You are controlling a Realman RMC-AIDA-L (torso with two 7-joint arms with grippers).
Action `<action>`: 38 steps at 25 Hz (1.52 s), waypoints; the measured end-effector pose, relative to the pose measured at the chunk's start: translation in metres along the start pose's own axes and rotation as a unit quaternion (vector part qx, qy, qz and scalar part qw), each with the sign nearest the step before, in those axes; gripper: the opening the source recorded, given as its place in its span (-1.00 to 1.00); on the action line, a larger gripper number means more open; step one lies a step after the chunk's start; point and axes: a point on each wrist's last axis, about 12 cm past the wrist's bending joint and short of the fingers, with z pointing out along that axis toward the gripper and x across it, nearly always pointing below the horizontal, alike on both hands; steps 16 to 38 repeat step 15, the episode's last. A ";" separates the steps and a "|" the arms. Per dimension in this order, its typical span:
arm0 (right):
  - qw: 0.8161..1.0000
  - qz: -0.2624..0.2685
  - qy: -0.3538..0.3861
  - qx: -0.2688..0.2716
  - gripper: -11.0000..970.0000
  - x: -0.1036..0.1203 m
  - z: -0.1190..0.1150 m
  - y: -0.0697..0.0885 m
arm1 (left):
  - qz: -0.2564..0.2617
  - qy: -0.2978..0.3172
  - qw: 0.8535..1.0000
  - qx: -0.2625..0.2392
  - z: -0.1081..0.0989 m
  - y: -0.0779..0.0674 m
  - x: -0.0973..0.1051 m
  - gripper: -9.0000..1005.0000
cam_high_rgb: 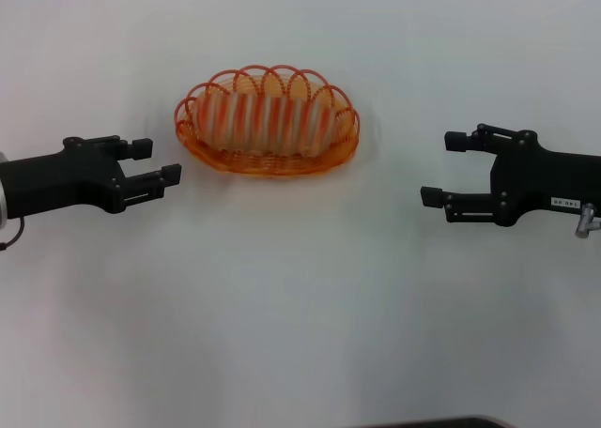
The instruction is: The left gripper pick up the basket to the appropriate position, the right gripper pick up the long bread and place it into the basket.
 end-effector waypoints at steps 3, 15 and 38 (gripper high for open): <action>1.000 0.000 0.001 0.000 0.86 0.001 0.002 0.000 | 0.000 -0.002 1.000 0.001 0.000 0.000 -0.001 0.20; 1.000 -0.002 0.005 0.004 0.85 0.000 0.007 -0.003 | 0.003 -0.006 1.000 0.002 0.000 0.000 -0.002 0.20; 1.000 -0.002 0.005 0.004 0.85 0.000 0.007 -0.003 | 0.003 -0.006 1.000 0.002 0.000 0.000 -0.002 0.20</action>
